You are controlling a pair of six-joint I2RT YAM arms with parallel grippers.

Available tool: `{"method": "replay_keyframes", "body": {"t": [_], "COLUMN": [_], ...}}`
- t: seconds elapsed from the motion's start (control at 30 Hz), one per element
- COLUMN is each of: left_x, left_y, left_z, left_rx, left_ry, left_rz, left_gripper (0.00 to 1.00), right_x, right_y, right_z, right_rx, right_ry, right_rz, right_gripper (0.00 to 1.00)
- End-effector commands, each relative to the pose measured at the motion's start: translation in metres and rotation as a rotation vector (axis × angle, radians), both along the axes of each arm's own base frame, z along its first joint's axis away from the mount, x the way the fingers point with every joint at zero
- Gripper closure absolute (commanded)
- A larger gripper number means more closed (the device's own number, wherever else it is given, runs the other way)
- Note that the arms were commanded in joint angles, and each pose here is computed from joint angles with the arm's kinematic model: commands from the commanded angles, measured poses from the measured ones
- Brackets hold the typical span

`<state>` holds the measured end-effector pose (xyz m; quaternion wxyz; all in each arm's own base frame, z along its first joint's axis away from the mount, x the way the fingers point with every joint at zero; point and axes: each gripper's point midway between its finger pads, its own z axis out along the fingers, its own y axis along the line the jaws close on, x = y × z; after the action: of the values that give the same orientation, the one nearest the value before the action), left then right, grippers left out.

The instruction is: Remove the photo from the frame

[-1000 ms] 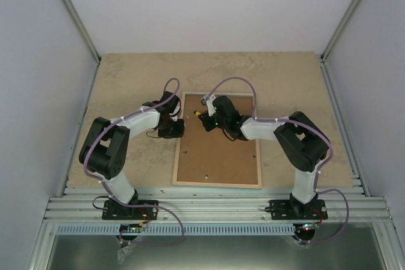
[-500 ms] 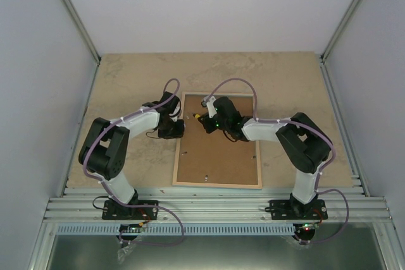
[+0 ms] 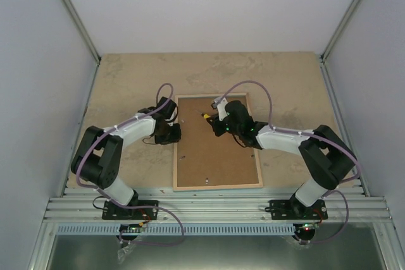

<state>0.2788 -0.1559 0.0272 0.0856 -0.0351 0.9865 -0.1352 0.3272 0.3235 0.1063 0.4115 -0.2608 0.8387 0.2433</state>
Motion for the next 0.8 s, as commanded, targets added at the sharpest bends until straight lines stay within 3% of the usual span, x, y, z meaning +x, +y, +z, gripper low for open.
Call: {"method": "replay_keyframes", "body": {"t": [0.0,0.5,0.77], "left_x": [0.010,-0.004,-0.018], "left_y": [-0.009,-0.001,0.000], "left_z": [0.022,0.028,0.020], "left_rx": [-0.088,-0.252,-0.238], "left_ry": [-0.063,-0.085,-0.057], "left_rz": [0.095,0.422,0.441], "left_gripper": [0.87,0.88,0.71], "right_x": [0.003,-0.001,-0.005], "right_y": [-0.017,-0.076,-0.090], "right_z": [0.014,0.049,0.044], "right_rx": [0.001,0.019,0.038], "right_ry": [-0.044,-0.135,-0.124], "right_rz": [-0.055,-0.222,-0.214], "right_gripper": [1.00,0.99,1.00]}}
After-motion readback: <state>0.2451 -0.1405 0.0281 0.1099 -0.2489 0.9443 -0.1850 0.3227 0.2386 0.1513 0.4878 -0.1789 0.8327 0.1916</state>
